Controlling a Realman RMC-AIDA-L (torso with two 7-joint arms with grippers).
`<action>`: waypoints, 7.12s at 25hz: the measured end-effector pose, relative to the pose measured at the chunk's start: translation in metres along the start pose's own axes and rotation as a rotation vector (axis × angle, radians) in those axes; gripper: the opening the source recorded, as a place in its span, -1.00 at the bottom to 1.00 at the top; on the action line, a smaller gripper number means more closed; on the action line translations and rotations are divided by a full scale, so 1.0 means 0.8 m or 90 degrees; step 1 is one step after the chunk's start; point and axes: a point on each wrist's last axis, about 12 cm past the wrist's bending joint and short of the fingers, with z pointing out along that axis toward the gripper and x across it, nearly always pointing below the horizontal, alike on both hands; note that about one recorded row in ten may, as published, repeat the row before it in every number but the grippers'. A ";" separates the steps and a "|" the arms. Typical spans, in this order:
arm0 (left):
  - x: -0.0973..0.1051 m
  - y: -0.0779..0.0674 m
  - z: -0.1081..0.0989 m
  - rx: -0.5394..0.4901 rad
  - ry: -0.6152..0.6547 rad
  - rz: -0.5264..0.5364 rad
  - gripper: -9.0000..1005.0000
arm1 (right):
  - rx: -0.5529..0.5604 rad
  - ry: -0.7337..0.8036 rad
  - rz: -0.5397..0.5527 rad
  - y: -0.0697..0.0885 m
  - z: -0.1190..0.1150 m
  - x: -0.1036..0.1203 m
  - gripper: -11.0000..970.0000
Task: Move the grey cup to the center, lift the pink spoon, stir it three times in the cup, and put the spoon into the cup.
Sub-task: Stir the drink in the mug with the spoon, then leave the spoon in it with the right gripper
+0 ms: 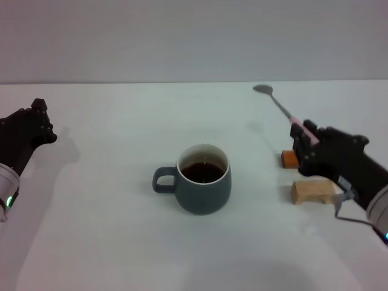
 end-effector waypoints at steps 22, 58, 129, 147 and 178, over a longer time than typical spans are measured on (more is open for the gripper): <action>-0.006 0.005 0.005 -0.012 -0.012 -0.005 -0.99 | -0.179 0.166 -0.135 -0.028 0.039 -0.166 -0.67; -0.018 0.006 0.012 -0.030 -0.051 -0.020 -0.99 | -0.355 0.471 -0.249 0.024 0.121 -0.221 -0.67; -0.027 0.011 0.004 -0.036 -0.102 -0.022 -0.99 | -0.377 0.636 -0.382 0.060 0.198 -0.186 -0.67; -0.028 0.011 0.005 -0.037 -0.105 -0.021 -0.99 | -0.342 0.643 -0.411 0.056 0.203 -0.189 -0.67; -0.028 0.009 0.004 -0.035 -0.110 -0.032 -0.99 | -0.371 0.627 -0.395 0.065 0.206 -0.188 -0.67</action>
